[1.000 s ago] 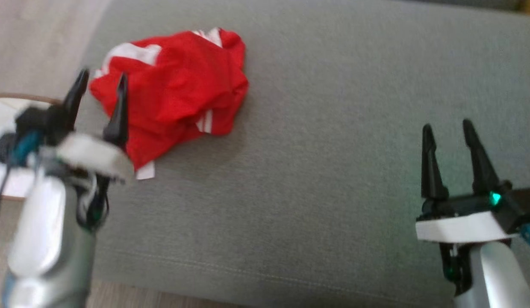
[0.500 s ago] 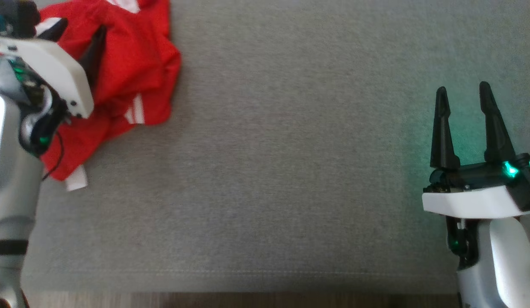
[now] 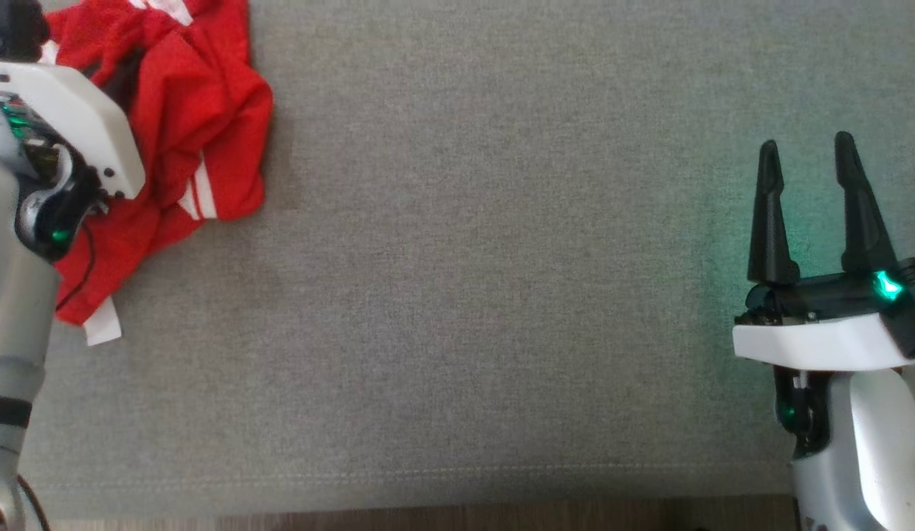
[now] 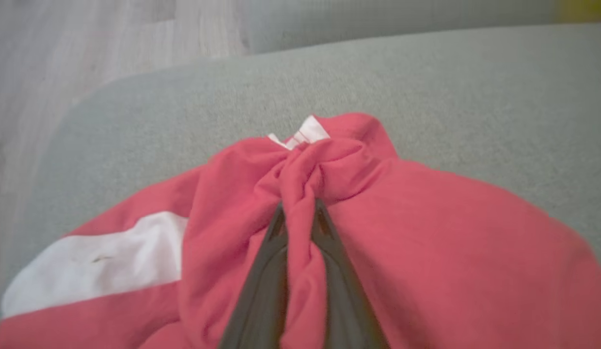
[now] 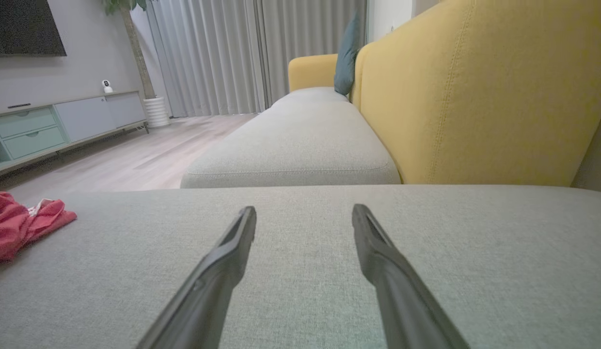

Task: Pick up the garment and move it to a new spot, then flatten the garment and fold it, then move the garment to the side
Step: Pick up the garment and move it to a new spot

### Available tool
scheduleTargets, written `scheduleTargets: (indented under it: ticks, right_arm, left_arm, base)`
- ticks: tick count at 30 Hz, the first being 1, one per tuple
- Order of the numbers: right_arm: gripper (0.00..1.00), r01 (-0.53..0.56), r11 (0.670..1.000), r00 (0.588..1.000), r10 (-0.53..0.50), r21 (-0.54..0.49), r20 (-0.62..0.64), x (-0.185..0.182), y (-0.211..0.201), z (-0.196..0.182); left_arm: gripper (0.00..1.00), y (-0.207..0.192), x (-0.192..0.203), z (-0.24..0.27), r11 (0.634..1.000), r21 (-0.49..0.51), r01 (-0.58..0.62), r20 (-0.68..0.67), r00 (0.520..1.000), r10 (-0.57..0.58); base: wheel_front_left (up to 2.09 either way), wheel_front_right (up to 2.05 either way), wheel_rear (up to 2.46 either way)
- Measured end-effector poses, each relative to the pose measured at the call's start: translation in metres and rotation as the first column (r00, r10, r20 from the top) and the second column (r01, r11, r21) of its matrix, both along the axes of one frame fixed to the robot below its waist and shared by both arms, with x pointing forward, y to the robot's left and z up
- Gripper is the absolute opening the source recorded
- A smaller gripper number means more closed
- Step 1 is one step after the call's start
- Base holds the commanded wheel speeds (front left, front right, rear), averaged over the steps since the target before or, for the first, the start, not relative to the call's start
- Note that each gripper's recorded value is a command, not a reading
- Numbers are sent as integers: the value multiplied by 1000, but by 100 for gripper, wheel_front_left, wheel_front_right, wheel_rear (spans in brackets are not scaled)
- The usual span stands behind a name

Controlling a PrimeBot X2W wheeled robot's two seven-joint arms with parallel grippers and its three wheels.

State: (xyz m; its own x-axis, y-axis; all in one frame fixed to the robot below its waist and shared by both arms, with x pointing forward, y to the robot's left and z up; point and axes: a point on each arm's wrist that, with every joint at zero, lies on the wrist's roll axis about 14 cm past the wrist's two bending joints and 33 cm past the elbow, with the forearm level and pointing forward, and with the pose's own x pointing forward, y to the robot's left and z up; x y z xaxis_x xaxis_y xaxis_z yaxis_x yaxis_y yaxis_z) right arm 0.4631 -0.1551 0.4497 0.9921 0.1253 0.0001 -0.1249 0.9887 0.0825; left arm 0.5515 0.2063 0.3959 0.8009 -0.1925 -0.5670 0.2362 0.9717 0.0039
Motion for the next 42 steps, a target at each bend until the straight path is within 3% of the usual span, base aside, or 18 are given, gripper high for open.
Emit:
scheduleTargets:
  ticks: [8, 18, 24, 31, 38, 42]
  right_arm:
    - [100, -14, 1000, 998, 13, 24, 60, -4, 6, 27]
    - [100, -37, 998, 994, 32, 50, 105, -27, 14, 54]
    - [100, -45, 997, 987, 35, 59, 158, -37, 16, 76]
    - [100, -18, 998, 982, 8, 52, 188, -48, 5, 89]
    - [100, 46, 998, 979, -53, 42, 195, -56, -18, 92]
    - [100, 114, 993, 974, -120, 40, 195, -65, -41, 93]
  left_arm:
    - [0, 7, 12, 80, 997, -64, -37, 307, 950, 55]
    - [0, 5, -8, 209, 988, -150, -38, 654, 745, 128]
    - [0, -20, -38, 250, 984, -177, 36, 734, 671, 107]
    - [0, -99, -57, 270, 953, -197, 229, 754, 657, -2]
    - [0, -176, -66, 266, 889, -248, 385, 736, 672, -85]
    - [0, -229, -66, 244, 834, -305, 460, 693, 708, -137]
  base:
    - [0, 0, 0]
    - [0, 0, 0]
    - [0, 0, 0]
    - [0, 0, 0]
    - [0, 0, 0]
    - [0, 0, 0]
